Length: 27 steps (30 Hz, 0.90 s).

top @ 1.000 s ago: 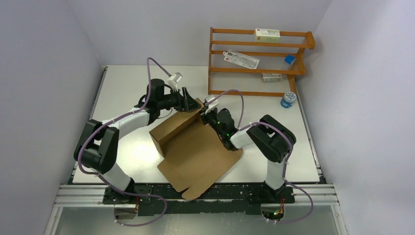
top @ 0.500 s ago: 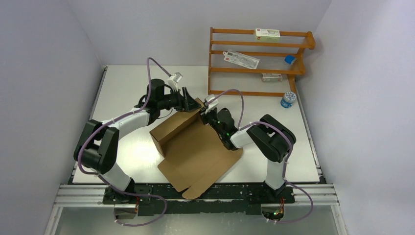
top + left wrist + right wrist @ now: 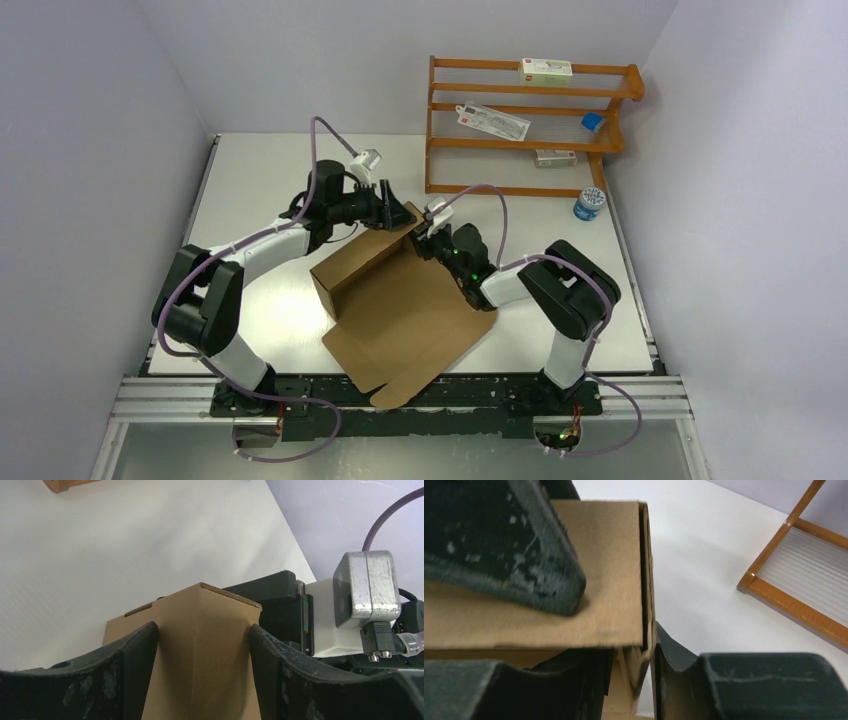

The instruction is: Fold the paper box

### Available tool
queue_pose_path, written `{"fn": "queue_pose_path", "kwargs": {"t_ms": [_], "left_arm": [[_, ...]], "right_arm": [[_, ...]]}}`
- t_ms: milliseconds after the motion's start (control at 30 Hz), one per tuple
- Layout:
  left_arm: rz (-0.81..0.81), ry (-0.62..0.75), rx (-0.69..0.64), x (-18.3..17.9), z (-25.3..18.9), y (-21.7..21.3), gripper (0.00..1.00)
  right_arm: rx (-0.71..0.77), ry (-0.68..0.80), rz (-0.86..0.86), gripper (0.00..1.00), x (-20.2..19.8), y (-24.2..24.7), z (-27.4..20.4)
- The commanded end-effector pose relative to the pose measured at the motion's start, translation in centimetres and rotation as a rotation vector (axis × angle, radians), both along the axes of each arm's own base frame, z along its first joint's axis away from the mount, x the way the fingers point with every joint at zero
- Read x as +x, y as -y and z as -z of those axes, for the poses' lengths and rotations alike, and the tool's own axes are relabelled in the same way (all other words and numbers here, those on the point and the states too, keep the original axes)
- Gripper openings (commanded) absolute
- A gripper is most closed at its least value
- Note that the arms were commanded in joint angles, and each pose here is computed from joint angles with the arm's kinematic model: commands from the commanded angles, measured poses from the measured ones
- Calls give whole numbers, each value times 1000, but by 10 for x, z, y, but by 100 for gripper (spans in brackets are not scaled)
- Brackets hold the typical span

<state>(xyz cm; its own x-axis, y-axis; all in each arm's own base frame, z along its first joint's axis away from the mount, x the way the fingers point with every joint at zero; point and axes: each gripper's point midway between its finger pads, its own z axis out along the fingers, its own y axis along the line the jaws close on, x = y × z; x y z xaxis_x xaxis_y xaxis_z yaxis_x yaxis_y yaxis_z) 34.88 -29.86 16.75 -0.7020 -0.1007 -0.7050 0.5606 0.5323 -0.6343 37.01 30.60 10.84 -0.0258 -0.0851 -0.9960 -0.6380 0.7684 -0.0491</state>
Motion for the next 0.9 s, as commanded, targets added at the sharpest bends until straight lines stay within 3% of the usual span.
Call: {"fn": "queue_pose_path", "kwargs": {"t_ms": [0,167,400,867], "left_arm": [[-9,-104,112,-14,36,-8,70],[4,-105,106,-14,36,-6,70],[17,-109,101,-14,35,-5,70],[74,-113,106,-13,36,0,70]], "right_arm": [[17,17,16,35,-8,12,-8],[-15,29,17,33,-10,22,-3],[-10,19,-144,29,-13,15,-3],[-176,27,-493,44,-22,20,-2]]}}
